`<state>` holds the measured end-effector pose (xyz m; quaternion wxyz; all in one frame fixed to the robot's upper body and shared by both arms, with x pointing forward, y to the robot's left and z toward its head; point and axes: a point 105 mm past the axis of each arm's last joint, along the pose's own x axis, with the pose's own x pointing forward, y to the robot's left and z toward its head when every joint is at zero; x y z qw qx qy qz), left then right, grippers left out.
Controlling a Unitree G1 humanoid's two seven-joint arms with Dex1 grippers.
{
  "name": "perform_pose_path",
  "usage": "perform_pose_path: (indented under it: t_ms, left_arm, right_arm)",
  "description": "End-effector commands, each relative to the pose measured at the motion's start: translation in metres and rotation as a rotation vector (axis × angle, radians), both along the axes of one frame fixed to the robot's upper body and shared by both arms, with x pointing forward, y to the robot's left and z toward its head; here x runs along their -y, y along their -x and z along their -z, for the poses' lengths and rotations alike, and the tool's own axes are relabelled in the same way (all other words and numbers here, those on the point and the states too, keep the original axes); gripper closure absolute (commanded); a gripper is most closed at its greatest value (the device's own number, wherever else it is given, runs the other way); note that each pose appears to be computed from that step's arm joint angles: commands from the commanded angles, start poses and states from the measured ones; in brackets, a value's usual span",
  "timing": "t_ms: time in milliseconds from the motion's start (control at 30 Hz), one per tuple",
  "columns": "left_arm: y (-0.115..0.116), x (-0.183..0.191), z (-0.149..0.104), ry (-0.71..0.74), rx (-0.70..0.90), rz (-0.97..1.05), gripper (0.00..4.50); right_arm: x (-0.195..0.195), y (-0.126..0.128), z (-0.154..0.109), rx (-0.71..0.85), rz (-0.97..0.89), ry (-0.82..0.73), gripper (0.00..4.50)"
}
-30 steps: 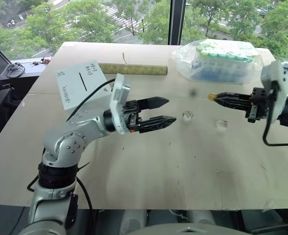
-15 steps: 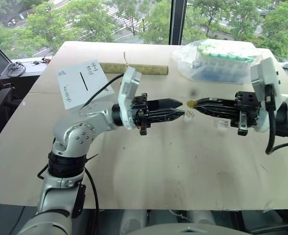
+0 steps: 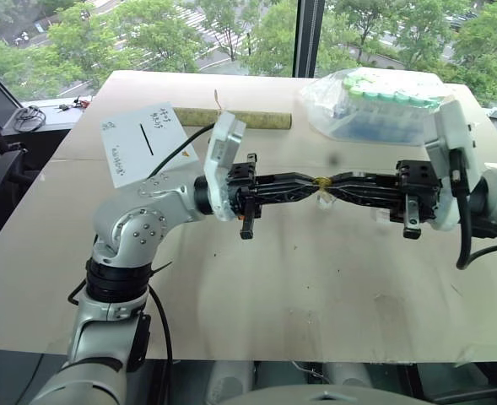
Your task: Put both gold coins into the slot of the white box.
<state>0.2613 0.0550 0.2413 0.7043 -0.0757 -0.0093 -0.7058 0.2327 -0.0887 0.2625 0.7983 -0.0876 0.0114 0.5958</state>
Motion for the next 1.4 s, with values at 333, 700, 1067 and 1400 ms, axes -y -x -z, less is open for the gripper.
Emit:
perform_pose_path:
  t_ms: [333, 700, 1067, 1400]
  left_arm:
    - [0.007, 0.004, -0.01, 0.013, 0.043, 0.039, 3.98]
    - [0.007, 0.002, -0.01, 0.023, 0.031, 0.037, 4.49]
    - [-0.026, -0.028, -0.035, 0.132, 0.083, -0.424, 4.5]
    - [-0.065, -0.097, -0.068, 0.021, 0.269, -1.331, 4.5]
  right_arm:
    - [-0.006, 0.005, -0.007, 0.052, -0.03, -0.002, 4.5]
    - [-0.009, 0.012, -0.006, 0.015, -0.08, -0.024, 4.5]
    - [0.031, -0.007, -0.02, 0.154, 0.079, -0.026, 3.75]
    - [0.043, -0.01, -0.028, 0.295, 0.015, 0.006, 1.33]
